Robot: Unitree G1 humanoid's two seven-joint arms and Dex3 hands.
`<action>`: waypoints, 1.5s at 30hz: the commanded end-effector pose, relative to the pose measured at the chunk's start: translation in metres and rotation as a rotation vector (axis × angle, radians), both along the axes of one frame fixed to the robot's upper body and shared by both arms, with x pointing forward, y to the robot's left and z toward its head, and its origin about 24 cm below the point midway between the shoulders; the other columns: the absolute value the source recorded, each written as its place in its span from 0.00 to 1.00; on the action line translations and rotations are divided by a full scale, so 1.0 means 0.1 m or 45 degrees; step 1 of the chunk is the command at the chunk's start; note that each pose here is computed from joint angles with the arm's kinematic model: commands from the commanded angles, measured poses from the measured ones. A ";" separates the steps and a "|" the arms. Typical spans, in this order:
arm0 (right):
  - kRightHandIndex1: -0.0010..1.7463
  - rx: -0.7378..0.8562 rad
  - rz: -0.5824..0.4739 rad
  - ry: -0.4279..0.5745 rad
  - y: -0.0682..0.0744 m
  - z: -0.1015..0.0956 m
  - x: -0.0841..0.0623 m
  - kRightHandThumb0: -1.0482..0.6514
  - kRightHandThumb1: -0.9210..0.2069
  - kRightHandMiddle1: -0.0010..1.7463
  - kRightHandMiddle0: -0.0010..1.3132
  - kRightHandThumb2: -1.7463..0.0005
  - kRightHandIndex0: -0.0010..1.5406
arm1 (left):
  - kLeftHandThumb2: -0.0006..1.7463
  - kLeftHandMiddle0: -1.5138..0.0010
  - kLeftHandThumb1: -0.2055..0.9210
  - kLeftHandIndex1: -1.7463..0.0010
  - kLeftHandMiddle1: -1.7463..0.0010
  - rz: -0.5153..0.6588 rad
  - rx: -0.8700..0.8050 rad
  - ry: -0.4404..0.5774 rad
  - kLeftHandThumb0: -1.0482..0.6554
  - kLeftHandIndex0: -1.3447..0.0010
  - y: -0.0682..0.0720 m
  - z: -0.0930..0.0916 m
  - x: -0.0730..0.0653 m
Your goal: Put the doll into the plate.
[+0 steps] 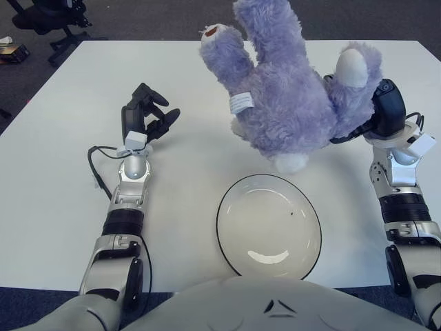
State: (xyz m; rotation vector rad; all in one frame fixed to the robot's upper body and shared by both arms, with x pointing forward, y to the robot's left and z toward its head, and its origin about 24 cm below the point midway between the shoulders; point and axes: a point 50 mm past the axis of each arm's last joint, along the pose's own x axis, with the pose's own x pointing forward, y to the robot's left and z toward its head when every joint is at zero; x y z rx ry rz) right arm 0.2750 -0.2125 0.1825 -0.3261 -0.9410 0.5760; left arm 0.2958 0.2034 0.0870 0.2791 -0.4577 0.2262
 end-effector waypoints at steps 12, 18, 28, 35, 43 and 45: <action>1.00 -0.022 0.413 -0.267 0.03 0.30 -0.19 0.35 0.00 1.00 0.61 0.91 0.69 | 0.06 0.42 1.00 0.00 0.00 0.010 -0.059 0.123 0.58 0.52 -0.04 -0.25 -0.06; 1.00 -0.007 0.403 -0.262 -0.01 0.23 -0.26 0.35 0.00 1.00 0.60 0.90 0.68 | 0.06 0.42 1.00 0.00 0.00 0.010 -0.060 0.128 0.58 0.52 -0.06 -0.25 -0.05; 1.00 -0.012 0.239 -0.251 0.02 0.20 -0.46 0.34 0.00 1.00 0.59 0.90 0.65 | 0.06 0.42 1.00 0.00 0.00 0.008 -0.057 0.132 0.58 0.52 -0.07 -0.25 -0.04; 1.00 -0.012 0.094 -0.205 0.07 0.22 -0.56 0.38 0.00 1.00 0.58 0.95 0.60 | 0.06 0.42 1.00 0.00 0.00 0.005 -0.057 0.132 0.57 0.52 -0.08 -0.25 -0.04; 0.80 -0.049 -0.065 -0.156 0.09 0.19 -0.64 0.50 0.04 0.84 0.53 0.92 0.46 | 0.06 0.42 1.00 0.00 0.00 0.002 -0.060 0.130 0.57 0.52 -0.09 -0.24 -0.04; 0.72 -0.080 -0.077 -0.120 0.08 0.15 -0.64 0.56 0.03 0.80 0.50 0.92 0.43 | 0.06 0.42 1.00 0.00 0.00 0.001 -0.061 0.130 0.57 0.52 -0.09 -0.24 -0.03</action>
